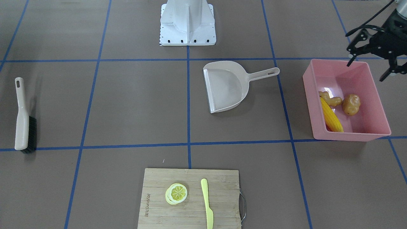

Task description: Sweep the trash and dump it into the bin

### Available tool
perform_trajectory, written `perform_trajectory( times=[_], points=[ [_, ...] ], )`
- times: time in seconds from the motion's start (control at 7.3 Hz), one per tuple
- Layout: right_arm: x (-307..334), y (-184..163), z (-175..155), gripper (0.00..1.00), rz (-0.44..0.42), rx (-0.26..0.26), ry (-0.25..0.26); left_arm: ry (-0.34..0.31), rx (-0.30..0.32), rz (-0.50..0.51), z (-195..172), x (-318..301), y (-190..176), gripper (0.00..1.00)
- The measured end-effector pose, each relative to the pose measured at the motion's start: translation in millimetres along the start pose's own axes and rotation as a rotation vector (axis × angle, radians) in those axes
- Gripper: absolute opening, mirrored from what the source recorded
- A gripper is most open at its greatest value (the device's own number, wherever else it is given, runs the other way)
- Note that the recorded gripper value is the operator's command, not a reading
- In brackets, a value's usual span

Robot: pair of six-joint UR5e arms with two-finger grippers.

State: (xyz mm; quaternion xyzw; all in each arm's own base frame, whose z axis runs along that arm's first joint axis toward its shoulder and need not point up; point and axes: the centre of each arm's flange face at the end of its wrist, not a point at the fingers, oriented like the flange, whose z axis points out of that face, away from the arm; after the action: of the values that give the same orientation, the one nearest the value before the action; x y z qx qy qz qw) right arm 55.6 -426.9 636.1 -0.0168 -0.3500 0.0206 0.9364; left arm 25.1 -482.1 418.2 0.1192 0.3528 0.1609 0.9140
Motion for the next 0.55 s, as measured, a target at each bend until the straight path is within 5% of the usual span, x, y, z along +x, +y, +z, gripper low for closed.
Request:
perform_trajectory(
  times=[0.27, 0.55],
  points=[
    [2, 1, 11, 1.0, 0.022, -0.027, -0.079, 0.036, -0.082, -0.251, 25, -97, 45, 0.99],
    [5, 4, 12, 1.0, 0.036, -0.03, -0.105, 0.103, -0.152, -0.377, 63, -141, 75, 0.99]
  ],
)
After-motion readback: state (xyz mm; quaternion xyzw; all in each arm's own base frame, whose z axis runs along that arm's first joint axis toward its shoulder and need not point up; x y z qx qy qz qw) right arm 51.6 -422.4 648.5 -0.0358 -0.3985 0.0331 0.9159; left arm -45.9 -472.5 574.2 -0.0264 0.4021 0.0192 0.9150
